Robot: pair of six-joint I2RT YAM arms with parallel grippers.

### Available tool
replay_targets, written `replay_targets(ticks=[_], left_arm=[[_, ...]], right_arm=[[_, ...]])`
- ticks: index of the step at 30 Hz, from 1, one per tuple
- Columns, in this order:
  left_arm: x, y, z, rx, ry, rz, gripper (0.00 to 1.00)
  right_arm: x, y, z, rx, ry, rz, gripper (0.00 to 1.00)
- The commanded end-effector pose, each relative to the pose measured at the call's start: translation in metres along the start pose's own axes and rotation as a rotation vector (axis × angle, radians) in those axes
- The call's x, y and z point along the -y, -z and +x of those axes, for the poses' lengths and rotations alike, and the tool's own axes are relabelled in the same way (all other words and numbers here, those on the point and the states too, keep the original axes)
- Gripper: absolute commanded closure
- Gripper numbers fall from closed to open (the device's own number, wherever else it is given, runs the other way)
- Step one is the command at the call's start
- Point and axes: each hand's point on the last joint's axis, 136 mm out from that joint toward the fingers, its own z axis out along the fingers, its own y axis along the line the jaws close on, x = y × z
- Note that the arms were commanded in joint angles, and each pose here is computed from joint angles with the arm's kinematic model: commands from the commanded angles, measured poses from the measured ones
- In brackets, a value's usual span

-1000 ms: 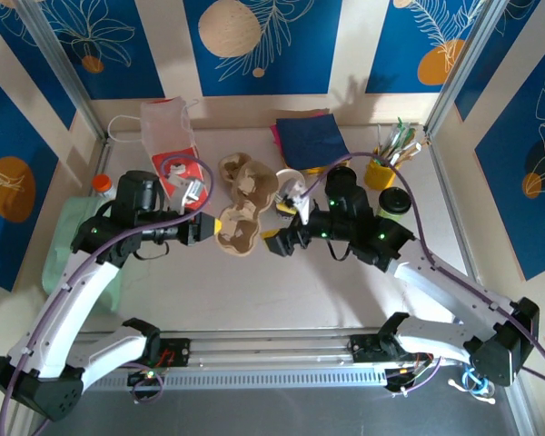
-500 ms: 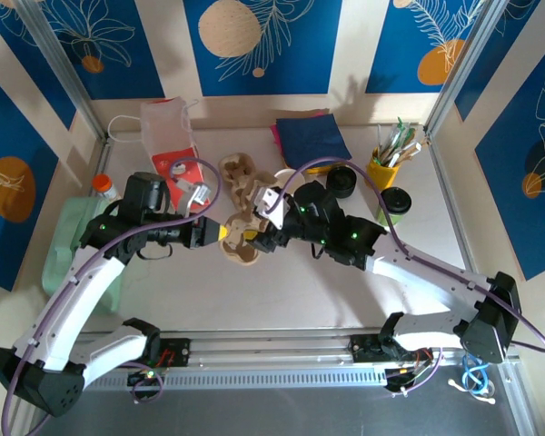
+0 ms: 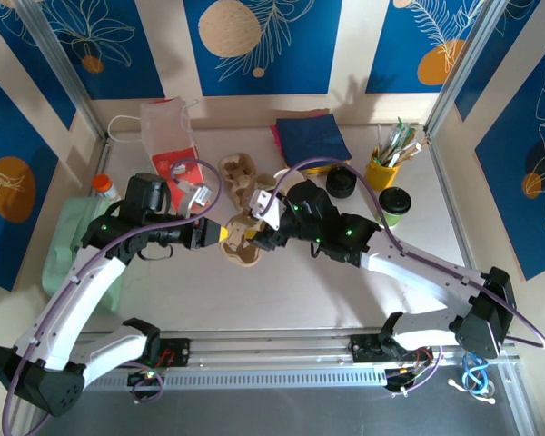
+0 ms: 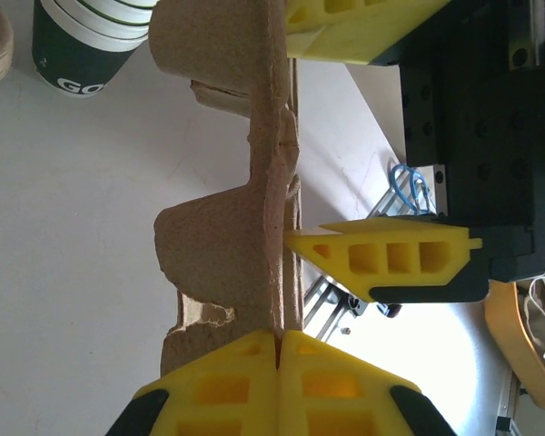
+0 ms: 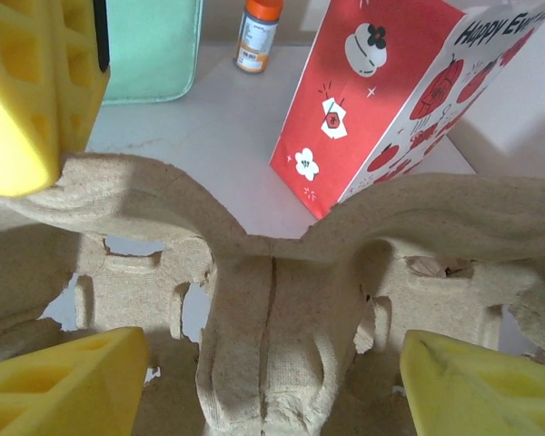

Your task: Pack the takeout coffee

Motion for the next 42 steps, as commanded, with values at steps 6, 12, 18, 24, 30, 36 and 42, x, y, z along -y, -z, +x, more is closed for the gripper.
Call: replay_targets(ticks=[6,12,18,24,30,36,42], left_arm=[[0.002,-0.002,-0.002,0.010,-0.027,0.035,1.00],[0.001,-0.004,-0.003,0.013,-0.021,0.036,1.00],[0.001,-0.004,-0.003,0.016,-0.019,0.039,1.00],[0.002,-0.005,-0.004,0.017,-0.016,0.046,1.00],[0.001,-0.005,-0.006,0.024,-0.014,0.041,1.00],[0.003,0.000,-0.009,0.038,-0.008,0.026,0.74],[0.011,0.017,-0.025,0.110,-0.017,-0.017,0.60]], right_arm=[[0.003,-0.008,-0.007,-0.032,0.016,0.018,0.35],[0.002,-0.013,-0.006,-0.046,0.021,0.018,0.41],[-0.004,-0.014,-0.002,-0.053,0.038,-0.010,0.52],[-0.004,-0.012,0.000,-0.067,0.037,-0.011,0.61],[-0.001,-0.008,0.002,-0.077,0.039,0.004,0.64],[0.000,-0.001,0.003,-0.083,0.038,0.011,0.68],[-0.002,0.002,0.018,-0.143,0.039,0.008,0.68]])
